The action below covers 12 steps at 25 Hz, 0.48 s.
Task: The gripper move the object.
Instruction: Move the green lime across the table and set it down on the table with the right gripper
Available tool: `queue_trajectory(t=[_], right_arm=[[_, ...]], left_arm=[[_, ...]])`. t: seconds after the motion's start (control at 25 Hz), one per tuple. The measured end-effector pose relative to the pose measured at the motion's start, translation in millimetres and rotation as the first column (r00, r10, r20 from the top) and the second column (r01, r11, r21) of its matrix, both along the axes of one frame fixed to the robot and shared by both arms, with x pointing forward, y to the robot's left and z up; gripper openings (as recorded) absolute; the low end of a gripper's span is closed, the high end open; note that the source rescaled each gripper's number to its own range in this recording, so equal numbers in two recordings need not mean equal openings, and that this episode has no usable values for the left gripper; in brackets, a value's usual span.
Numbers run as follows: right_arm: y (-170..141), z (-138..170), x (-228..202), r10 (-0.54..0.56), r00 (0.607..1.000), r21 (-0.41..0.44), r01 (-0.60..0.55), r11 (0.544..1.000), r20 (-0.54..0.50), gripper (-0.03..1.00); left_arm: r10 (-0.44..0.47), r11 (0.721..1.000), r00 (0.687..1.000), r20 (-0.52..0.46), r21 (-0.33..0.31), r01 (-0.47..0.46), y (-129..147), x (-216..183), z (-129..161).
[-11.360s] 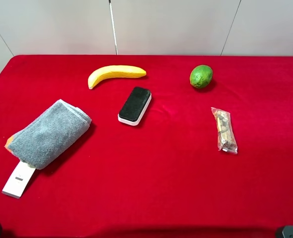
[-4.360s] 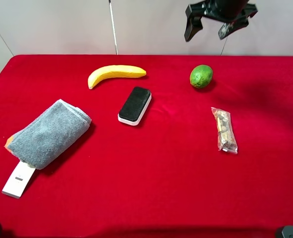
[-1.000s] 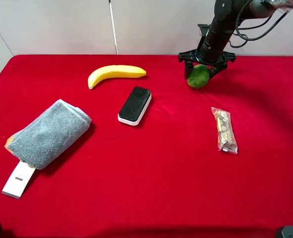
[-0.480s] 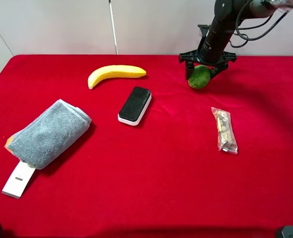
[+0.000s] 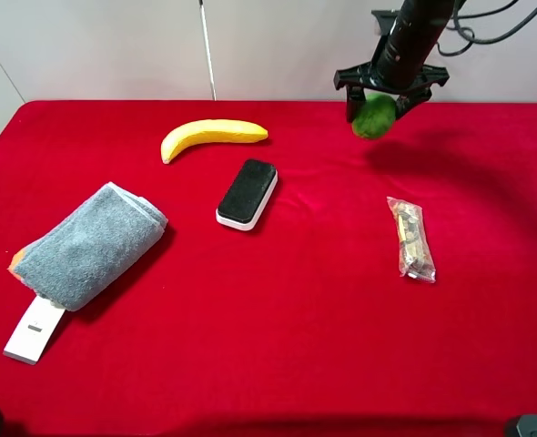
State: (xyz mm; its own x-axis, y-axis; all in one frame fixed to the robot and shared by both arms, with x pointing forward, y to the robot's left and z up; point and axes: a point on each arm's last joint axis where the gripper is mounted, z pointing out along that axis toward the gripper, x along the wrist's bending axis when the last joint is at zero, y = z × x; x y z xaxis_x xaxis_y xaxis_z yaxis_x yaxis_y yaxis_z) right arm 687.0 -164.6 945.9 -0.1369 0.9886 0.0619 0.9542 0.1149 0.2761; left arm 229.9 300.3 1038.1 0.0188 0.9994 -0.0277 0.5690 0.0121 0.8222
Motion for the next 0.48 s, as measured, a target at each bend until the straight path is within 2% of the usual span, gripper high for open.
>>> queue_trajectory(t=[0.28, 0.48], right_arm=[[25.1, 27.1, -22.9, 0.109, 0.994, -0.050, -0.110, 0.993, -0.033, 0.00], [50.2, 38.0, -44.4, 0.212, 0.973, -0.072, -0.219, 0.973, -0.091, 0.00]], left_arm=[[0.000, 1.000, 1.000, 0.000, 0.000, 0.000, 0.0, 0.0, 0.0], [0.000, 1.000, 1.000, 0.000, 0.000, 0.000, 0.0, 0.0, 0.0]])
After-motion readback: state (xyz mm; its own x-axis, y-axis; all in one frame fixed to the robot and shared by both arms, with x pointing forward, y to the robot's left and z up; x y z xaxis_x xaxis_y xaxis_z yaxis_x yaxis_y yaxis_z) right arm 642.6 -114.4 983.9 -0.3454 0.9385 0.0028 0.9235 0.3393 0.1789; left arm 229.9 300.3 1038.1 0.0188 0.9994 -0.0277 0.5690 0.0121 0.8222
